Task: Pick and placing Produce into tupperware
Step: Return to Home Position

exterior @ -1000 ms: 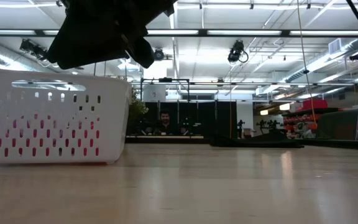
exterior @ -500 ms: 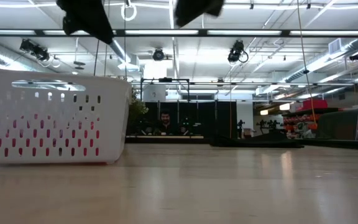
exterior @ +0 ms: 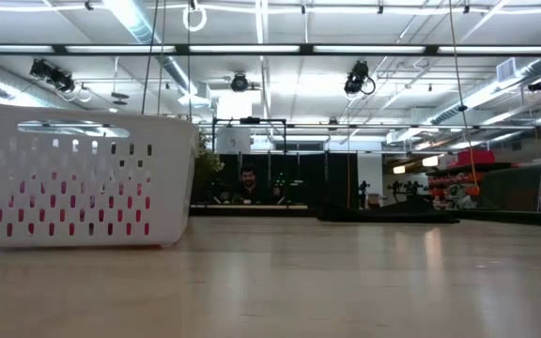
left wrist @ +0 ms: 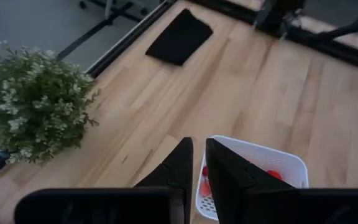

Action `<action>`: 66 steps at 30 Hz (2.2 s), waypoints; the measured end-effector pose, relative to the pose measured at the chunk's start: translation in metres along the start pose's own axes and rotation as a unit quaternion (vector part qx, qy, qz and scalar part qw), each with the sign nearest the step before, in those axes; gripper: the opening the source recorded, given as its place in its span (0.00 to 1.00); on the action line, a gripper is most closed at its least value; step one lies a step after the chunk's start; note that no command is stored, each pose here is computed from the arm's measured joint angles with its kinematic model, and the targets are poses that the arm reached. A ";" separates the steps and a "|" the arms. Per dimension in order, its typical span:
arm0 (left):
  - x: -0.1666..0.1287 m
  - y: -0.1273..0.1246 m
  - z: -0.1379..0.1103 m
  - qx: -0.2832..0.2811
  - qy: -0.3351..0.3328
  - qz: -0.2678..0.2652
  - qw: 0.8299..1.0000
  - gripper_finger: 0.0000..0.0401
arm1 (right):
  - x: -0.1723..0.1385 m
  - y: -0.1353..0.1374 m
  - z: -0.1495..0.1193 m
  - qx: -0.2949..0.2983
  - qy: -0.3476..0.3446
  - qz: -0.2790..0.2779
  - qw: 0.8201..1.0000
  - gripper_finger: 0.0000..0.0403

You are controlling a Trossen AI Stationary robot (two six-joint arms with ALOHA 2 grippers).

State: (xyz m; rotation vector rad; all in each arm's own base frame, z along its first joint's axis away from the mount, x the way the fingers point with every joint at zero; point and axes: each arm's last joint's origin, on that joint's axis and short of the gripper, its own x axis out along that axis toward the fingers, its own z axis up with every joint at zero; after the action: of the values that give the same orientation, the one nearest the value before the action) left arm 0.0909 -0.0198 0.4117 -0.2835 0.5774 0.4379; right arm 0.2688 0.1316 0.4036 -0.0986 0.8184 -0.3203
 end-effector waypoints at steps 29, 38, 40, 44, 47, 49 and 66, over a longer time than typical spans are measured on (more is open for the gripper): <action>0.121 -0.018 -0.148 0.013 -0.255 -0.302 0.918 0.10 | 0.011 -0.040 -0.207 0.106 -0.315 0.257 0.907 0.25; 0.127 -0.012 -0.145 0.034 -0.264 -0.262 0.928 0.11 | 0.030 -0.044 -0.229 0.129 -0.332 0.215 0.909 0.25; 0.128 -0.011 -0.144 0.040 -0.270 -0.253 0.928 0.10 | 0.030 -0.044 -0.228 0.128 -0.336 0.215 0.908 0.25; 0.131 -0.006 -0.140 0.033 -0.279 -0.225 0.933 0.09 | 0.030 -0.045 -0.228 0.111 -0.344 0.193 0.912 0.25; 0.134 -0.002 -0.137 0.012 -0.280 -0.212 0.936 0.09 | 0.030 -0.048 -0.228 0.116 -0.350 0.161 0.916 0.25; 0.135 -0.001 -0.137 0.010 -0.281 -0.206 0.937 0.09 | 0.030 -0.050 -0.229 0.116 -0.348 0.145 0.919 0.24; 0.147 0.026 -0.120 -0.004 -0.321 -0.085 0.943 0.08 | 0.041 -0.075 -0.221 0.100 -0.353 0.084 0.926 0.25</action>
State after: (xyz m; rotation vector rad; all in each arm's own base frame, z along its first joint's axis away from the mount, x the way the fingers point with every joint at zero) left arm 0.1332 0.0043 0.2262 -0.1796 -0.0880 0.3379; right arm 0.1154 0.0550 0.2399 0.0504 0.0730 -0.1813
